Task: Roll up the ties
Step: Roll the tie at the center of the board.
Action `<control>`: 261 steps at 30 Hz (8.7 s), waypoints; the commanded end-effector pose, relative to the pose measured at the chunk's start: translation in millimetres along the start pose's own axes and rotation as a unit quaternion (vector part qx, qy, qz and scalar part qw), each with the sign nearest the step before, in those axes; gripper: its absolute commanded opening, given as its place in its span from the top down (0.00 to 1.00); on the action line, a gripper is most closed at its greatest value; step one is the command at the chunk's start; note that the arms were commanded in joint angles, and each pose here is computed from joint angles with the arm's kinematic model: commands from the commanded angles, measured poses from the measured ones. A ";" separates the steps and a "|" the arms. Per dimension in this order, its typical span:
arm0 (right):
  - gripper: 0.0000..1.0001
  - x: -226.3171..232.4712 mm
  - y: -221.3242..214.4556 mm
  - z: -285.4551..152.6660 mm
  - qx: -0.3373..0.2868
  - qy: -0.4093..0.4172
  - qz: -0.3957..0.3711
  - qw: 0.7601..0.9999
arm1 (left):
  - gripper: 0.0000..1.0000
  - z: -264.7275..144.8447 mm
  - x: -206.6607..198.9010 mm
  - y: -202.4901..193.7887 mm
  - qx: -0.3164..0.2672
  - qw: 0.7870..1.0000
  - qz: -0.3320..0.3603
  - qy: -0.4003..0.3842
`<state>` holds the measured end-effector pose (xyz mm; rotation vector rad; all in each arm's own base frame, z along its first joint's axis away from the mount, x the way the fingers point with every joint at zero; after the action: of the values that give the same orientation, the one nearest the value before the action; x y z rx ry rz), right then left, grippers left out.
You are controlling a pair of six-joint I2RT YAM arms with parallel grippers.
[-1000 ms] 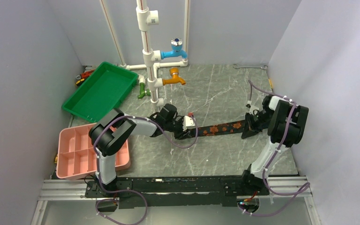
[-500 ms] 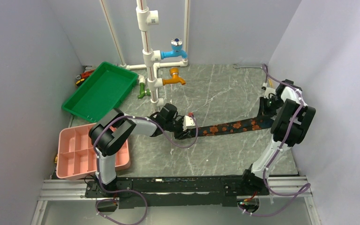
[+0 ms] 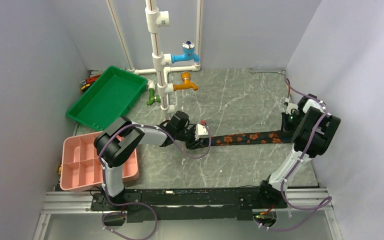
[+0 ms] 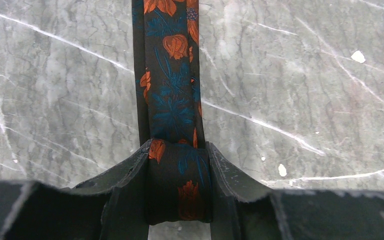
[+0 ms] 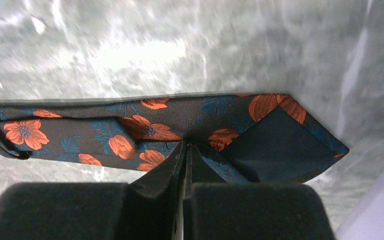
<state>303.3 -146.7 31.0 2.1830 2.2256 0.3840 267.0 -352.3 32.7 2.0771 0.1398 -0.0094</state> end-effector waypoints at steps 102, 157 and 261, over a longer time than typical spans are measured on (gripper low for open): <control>1.00 312.4 -47.8 92.2 0.073 0.340 -0.085 0.934 | 0.01 -84.6 13.3 85.1 -0.135 0.980 -0.097 0.107; 0.60 345.9 -34.0 36.7 0.023 0.378 -0.112 0.919 | 0.67 6.8 -25.9 -46.3 0.068 0.994 -0.072 0.040; 1.00 260.3 -36.4 90.3 0.089 0.196 -0.072 0.974 | 0.29 57.2 -5.6 15.1 -0.060 0.998 -0.020 -0.024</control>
<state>269.8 153.1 25.4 2.3312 2.6985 1.0211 266.7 -403.7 33.2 1.9418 0.1104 -0.0279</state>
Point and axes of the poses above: each gripper's point midway between its finger pads, its own z axis out along the fingers, its own x axis along the line the jaws close on, y = z × x, the point moved 2 cm from there along -z, back along the fingers, and after that the axes turned 7 degrees about -z, right-handed, at the moved point
